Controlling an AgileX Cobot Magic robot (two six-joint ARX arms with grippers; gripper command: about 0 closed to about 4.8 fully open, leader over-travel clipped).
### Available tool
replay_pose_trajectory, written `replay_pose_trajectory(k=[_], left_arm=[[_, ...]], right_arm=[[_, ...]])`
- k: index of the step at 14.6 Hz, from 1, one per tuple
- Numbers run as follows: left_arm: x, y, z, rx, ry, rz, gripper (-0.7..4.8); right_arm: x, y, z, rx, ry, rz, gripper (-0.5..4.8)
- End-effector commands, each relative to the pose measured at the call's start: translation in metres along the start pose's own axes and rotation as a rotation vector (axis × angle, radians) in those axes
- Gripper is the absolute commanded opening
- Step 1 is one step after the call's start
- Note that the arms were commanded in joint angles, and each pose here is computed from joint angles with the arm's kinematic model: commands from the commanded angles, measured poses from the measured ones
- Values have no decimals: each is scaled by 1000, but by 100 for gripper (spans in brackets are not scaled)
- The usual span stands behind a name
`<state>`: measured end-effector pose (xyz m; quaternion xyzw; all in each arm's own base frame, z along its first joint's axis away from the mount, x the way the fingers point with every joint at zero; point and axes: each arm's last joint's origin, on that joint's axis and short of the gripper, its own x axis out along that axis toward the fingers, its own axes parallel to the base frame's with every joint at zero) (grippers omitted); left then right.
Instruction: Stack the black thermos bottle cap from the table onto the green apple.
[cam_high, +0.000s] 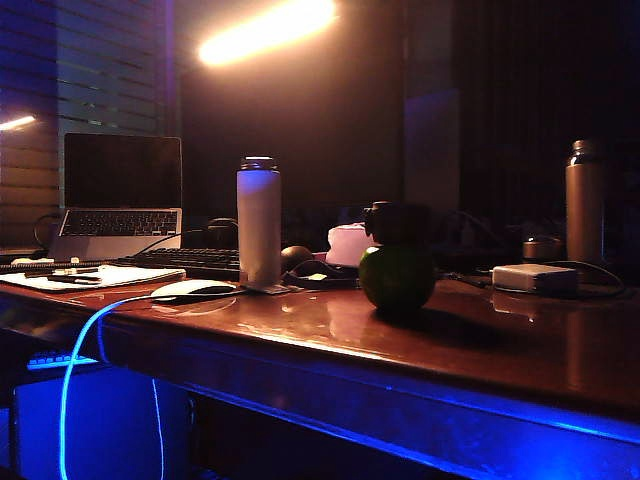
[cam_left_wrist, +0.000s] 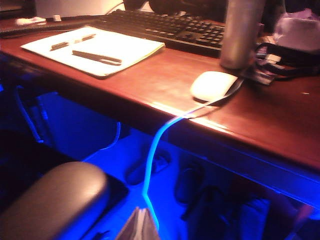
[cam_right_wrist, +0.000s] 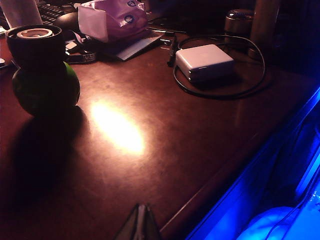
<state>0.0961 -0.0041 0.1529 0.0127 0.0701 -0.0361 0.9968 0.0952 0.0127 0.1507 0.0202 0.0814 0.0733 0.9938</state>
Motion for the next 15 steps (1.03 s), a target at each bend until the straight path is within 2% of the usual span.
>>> replay_pose_trajectory(k=[1,6,15], left_arm=[[0,-6,-4,8,30,-61,-2],[0,-8,-4,11,30,-83,-2],[0,-8,-4,11,30,-83,-2]], right_arm=[[0,-3,0,9,-9,-31,-5],[0,-9,0,19,-12,-95,-5],[0,-9,0,19,-13,-96,-5]])
